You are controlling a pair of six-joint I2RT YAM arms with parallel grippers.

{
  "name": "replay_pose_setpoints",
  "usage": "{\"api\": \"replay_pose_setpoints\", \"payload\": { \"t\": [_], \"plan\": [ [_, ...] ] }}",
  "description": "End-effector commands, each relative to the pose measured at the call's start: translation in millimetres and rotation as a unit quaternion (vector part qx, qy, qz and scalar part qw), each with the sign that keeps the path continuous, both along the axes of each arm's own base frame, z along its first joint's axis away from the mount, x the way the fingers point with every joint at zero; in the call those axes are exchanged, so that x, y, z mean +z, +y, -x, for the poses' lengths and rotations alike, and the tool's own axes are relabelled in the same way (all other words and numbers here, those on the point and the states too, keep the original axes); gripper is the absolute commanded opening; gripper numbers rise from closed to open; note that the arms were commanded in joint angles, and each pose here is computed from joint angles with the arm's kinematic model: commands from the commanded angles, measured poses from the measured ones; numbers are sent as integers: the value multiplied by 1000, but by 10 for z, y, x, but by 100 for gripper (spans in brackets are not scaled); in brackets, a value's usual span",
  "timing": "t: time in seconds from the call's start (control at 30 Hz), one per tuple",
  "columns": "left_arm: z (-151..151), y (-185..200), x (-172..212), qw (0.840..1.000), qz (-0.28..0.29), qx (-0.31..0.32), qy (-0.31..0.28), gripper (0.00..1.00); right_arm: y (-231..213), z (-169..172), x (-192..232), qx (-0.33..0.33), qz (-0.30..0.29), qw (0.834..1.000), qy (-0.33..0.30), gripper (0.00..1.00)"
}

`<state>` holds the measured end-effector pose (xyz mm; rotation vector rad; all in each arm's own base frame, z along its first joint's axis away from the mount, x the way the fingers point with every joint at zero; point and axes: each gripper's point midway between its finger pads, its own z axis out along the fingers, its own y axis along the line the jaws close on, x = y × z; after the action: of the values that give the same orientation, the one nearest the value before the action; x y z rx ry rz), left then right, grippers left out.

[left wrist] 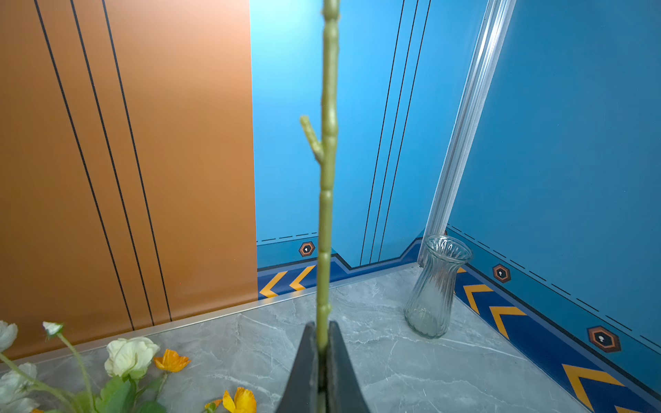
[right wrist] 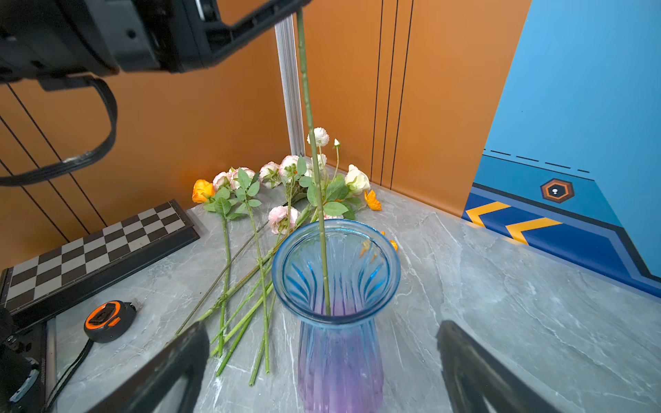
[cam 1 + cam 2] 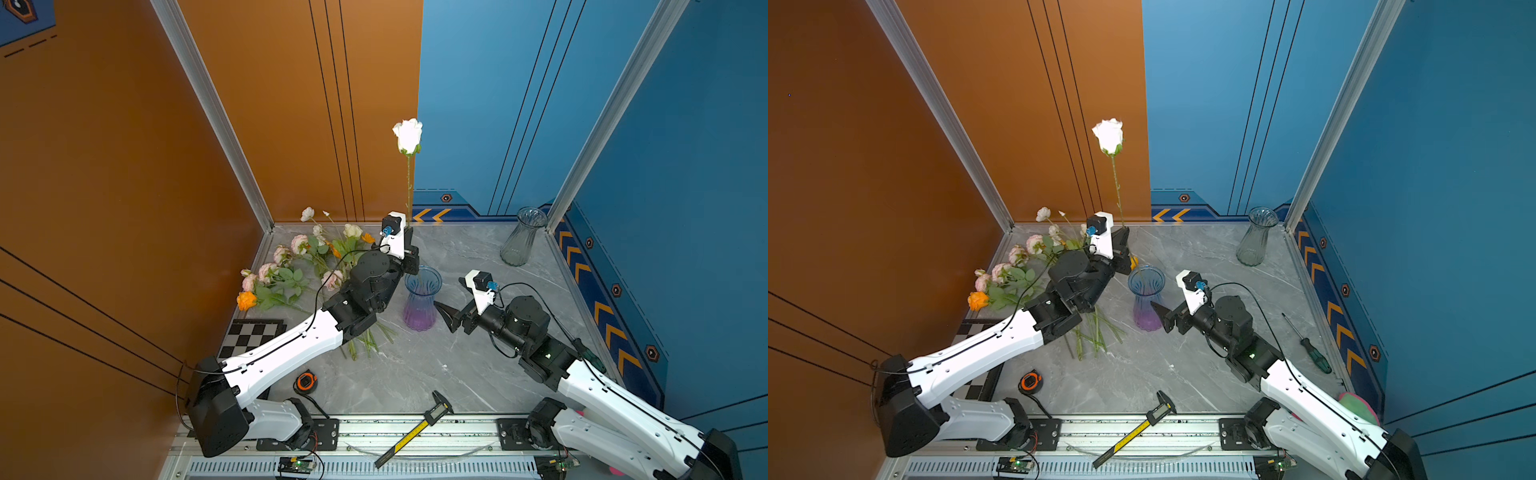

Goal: Arrange the flowers into the vase
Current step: 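Move the white rose over the vase and lower its stem inside with the left gripper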

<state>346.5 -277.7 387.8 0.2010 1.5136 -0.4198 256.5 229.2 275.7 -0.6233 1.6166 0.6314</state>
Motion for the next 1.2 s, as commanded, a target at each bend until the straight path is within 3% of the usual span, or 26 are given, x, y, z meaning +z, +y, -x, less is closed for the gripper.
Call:
{"api": "replay_pose_setpoints", "payload": {
  "t": [0.0, 0.2, 0.53, 0.87, 1.17],
  "plan": [
    [13, -121, -246, 1000, 12, -18, 23, 6, 35, 15, 1, 12, -4, 1000, -9, 100],
    [16, -275, -731, 997, -19, -41, 62, 8, 71, 4, -42, 18, -1, 1000, -4, 100],
    [27, -480, -1135, 992, -45, -61, 98, 11, 86, 18, -43, 23, 0, 1000, -3, 100],
    [141, -471, -1271, 990, -66, -59, 111, 16, 83, 28, -33, 25, -1, 1000, -5, 100],
    [194, -369, -1160, 991, -63, -52, 103, 24, 97, 40, -43, 29, 1, 1000, -6, 100]
  ]
}}
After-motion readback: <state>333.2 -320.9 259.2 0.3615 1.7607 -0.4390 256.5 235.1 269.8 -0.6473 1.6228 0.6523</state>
